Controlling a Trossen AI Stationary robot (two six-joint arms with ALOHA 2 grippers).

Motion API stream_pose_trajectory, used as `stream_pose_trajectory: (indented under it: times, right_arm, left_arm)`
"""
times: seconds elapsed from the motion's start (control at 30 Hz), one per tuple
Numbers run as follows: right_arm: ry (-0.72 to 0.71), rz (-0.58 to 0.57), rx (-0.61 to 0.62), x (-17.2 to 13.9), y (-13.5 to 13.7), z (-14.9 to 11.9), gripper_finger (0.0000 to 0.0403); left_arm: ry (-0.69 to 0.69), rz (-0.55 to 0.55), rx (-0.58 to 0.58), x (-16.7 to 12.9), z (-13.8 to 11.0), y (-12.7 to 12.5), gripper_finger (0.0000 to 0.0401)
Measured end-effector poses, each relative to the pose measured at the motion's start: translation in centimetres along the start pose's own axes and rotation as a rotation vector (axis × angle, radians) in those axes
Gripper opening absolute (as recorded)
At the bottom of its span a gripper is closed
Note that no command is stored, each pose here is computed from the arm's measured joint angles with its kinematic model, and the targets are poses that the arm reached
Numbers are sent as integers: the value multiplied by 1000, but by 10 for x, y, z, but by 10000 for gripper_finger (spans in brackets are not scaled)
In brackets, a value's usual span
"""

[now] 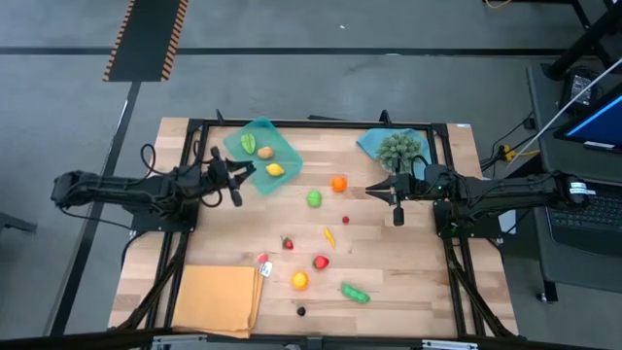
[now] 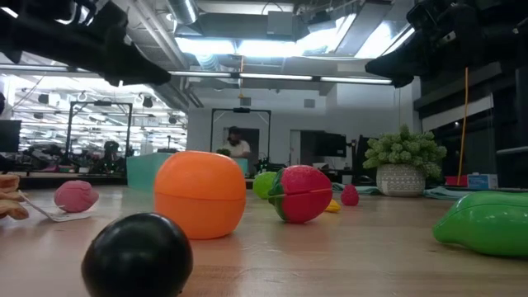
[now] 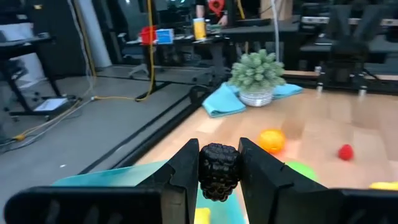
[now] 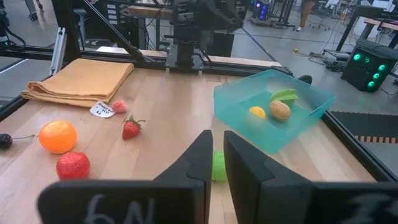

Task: Pick and placing Produce into tupperware
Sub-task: Put the black berry into the blue bin

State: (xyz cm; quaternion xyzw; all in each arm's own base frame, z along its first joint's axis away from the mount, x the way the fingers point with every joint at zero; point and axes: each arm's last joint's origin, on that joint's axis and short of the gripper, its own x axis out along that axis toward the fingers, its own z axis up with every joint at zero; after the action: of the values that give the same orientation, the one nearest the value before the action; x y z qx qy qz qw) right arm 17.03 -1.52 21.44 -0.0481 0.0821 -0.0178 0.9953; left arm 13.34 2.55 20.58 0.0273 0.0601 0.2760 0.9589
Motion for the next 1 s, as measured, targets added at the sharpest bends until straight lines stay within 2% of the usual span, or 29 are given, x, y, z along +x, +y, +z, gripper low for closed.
stream_pose_trajectory:
  times: [0.47, 1.0]
  right_arm:
    - [0, 0, 17, 0, 0, 0, 43]
    - [0, 0, -1, 0, 0, 0, 43]
  left_arm:
    - [-36, 130, -34, 5, 4, 17, 83]
    - [-24, 160, -62, 8, 2, 20, 83]
